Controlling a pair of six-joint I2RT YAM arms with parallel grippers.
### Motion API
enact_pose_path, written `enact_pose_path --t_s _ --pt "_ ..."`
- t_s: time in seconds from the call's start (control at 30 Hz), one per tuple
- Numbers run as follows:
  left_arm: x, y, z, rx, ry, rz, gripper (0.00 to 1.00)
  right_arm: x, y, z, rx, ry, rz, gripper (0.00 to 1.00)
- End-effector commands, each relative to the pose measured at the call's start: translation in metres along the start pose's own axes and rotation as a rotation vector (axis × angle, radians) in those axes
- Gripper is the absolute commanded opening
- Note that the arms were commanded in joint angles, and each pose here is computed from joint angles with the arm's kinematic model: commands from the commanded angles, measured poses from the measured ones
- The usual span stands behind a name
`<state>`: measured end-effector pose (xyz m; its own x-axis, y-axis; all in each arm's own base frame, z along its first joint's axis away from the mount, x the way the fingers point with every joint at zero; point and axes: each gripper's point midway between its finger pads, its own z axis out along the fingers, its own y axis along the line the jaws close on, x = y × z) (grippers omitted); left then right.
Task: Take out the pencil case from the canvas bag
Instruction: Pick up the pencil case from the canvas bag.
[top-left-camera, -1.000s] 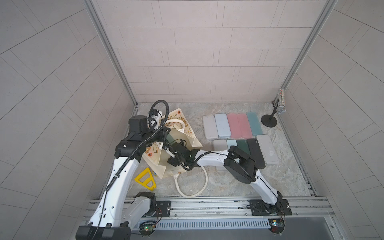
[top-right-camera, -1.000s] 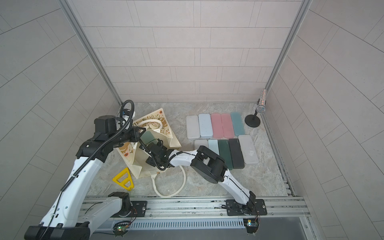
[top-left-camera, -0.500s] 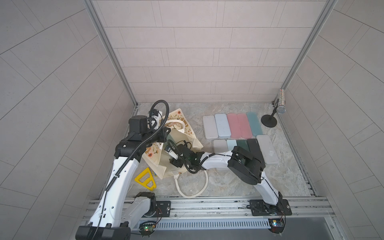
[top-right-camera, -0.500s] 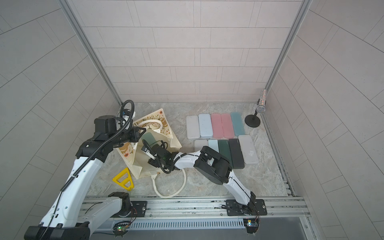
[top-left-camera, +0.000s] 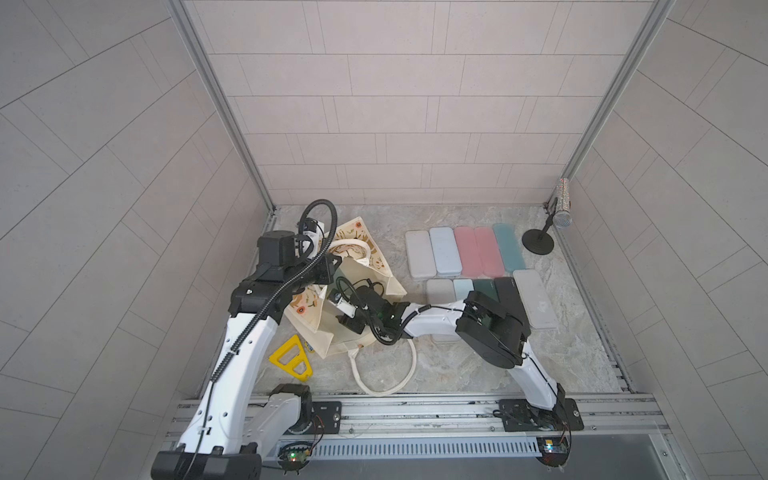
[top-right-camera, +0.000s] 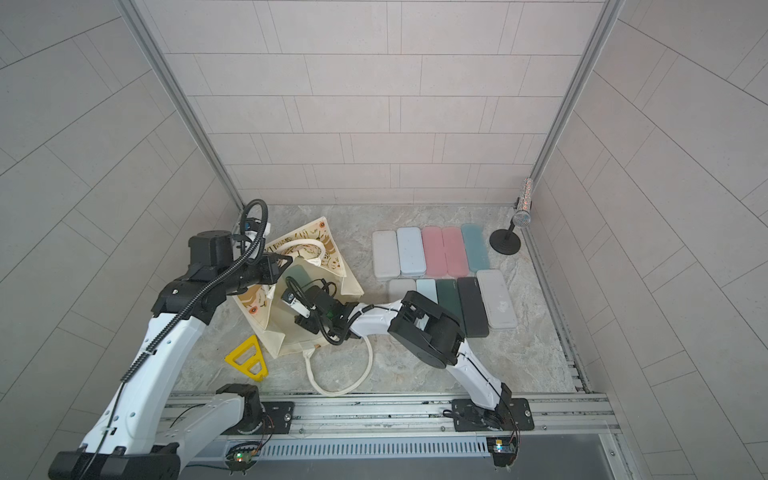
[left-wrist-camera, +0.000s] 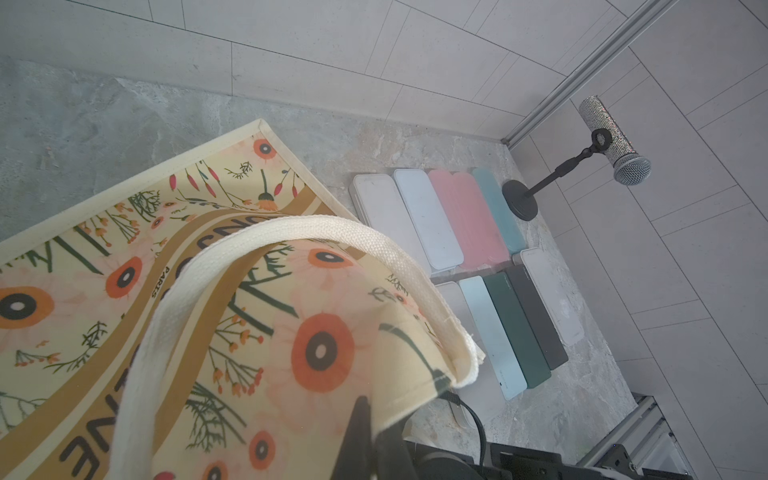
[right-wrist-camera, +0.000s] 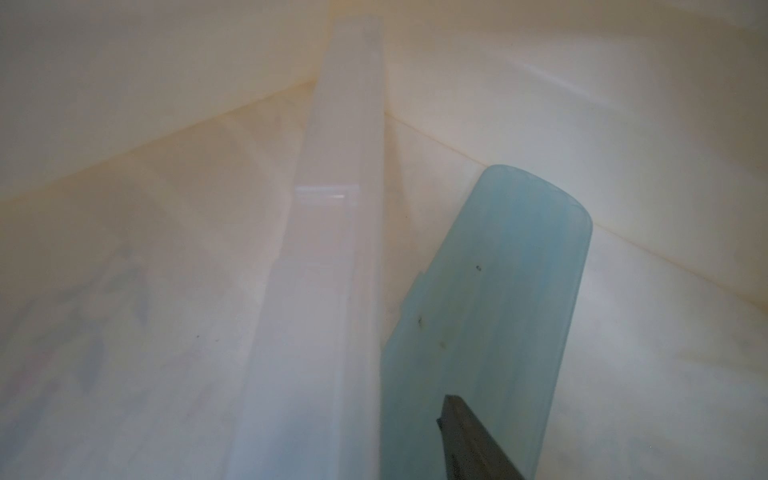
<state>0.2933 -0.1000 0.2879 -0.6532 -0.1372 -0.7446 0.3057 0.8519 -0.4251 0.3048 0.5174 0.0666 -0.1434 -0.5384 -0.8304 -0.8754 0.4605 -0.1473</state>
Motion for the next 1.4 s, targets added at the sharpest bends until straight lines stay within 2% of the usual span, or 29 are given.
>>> enact_pose_path --t_s 0.0,0.2,0.33,0.7,0.87,1.13,1.37 --pt "-0.019 -0.017 -0.010 0.047 -0.055 0.027 0.00 -0.025 -0.002 -0.015 -0.006 -0.061 0.007 0.50" --pt "-0.017 -0.015 -0.007 0.047 -0.050 0.021 0.00 -0.025 -0.001 -0.017 -0.017 -0.066 0.011 0.44" --pt "-0.019 -0.014 -0.004 0.049 -0.055 0.017 0.00 -0.027 -0.001 -0.023 -0.016 -0.075 0.011 0.35" --pt "-0.022 -0.012 -0.007 0.027 -0.076 0.029 0.00 -0.039 -0.003 -0.056 -0.016 -0.122 0.048 0.28" --pt "-0.024 -0.007 -0.009 -0.009 -0.084 0.039 0.00 -0.033 -0.004 -0.075 -0.004 -0.123 0.081 0.27" --pt "-0.043 0.013 -0.027 -0.170 -0.168 0.059 0.00 -0.014 -0.007 -0.141 0.053 -0.130 0.124 0.27" --pt "-0.059 0.025 -0.042 -0.282 -0.219 0.094 0.00 0.009 -0.011 -0.207 0.055 -0.199 0.277 0.26"
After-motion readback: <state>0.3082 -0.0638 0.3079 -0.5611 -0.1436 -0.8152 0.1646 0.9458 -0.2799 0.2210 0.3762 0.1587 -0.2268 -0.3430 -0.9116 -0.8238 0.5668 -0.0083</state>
